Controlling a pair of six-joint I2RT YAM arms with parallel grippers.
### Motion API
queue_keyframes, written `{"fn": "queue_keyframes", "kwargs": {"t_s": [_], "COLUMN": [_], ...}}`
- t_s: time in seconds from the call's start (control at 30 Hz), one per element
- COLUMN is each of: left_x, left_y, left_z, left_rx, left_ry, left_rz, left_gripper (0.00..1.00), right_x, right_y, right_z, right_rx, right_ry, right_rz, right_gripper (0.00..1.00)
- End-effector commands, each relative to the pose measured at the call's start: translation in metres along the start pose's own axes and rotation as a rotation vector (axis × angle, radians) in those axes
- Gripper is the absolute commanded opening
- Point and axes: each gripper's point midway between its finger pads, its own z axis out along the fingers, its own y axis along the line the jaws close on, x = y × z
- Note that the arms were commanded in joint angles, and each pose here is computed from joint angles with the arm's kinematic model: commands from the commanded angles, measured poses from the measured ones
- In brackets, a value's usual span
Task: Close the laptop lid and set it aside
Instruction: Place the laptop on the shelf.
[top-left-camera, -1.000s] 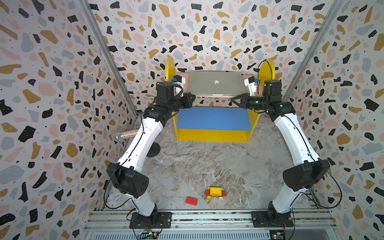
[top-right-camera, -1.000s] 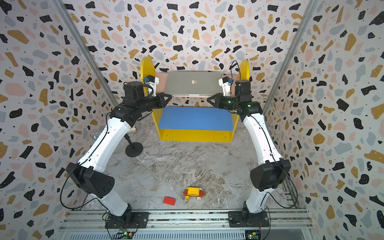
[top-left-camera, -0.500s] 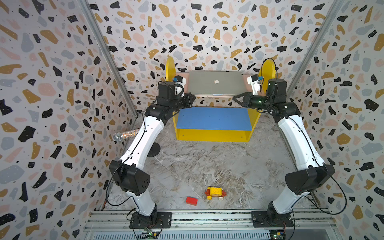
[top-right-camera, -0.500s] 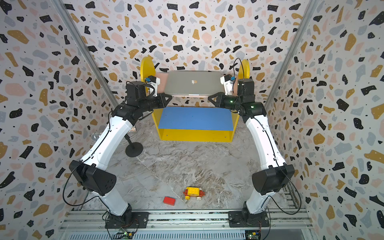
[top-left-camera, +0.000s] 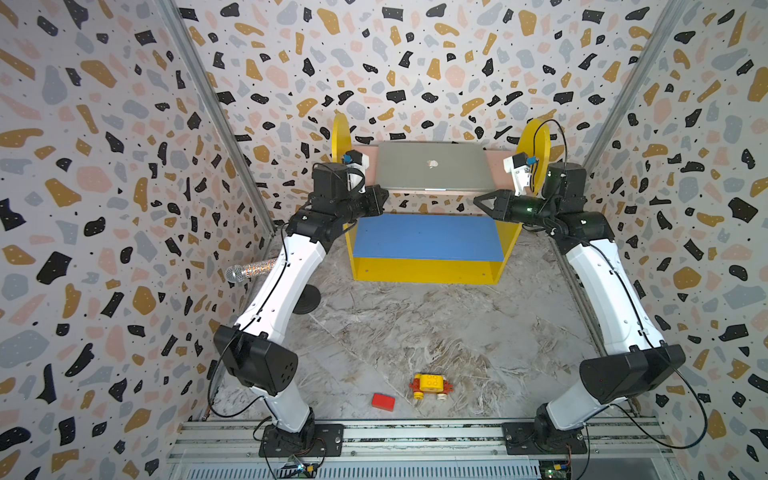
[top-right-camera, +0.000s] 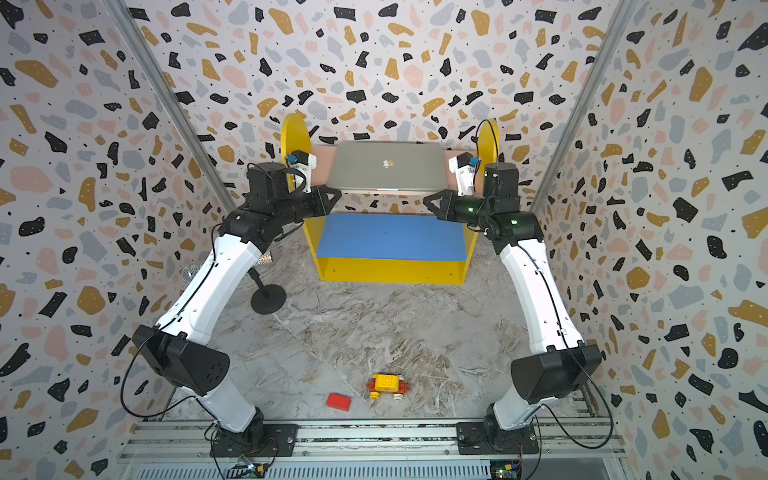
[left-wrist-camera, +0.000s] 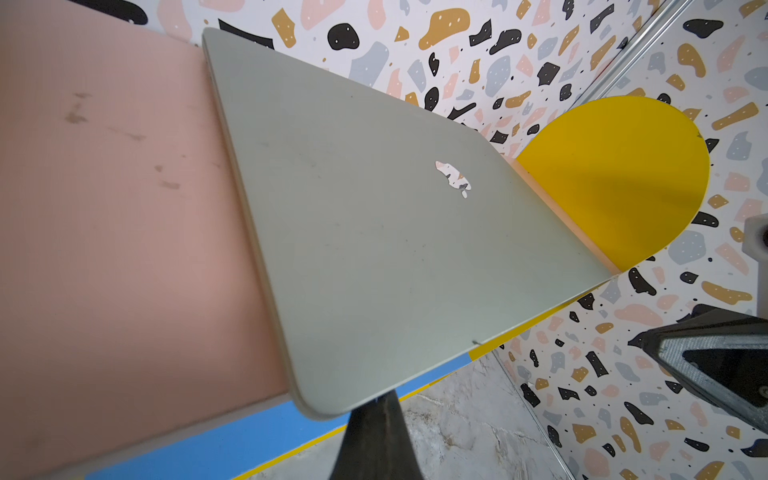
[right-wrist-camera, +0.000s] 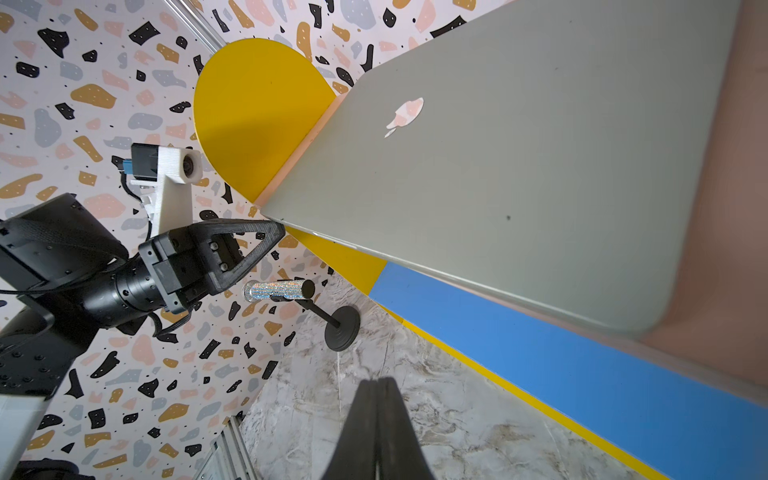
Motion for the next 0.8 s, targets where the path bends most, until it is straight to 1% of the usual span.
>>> {"fn": "queue_keyframes", "kwargs": {"t_s": [0.0, 0.53, 0.77], "left_x": [-0.032, -0.037, -0.036], "left_y": [-0.012, -0.022, -0.019], "left_z": [-0.017, -0.028, -0.023], "left_rx": [0.022, 0.052, 0.041], "left_ry": [-0.116, -0.141, -0.130], "left_rz": [0.045, 0.041, 0.044], "left_gripper": [0.00, 0.00, 0.00], "right_x": [-0.008, -0.001, -0.003], "right_y": [0.015, 0.010, 0.010], "right_z": [-0.020, -0.024, -0.025], "right_rx": [0.002, 0.020, 0.017], "right_ry": [-0.045, -0.045, -0.047], "right_rz": [-0.055, -0.056, -0.054], "right_gripper": [0.08, 0.08, 0.08]}}
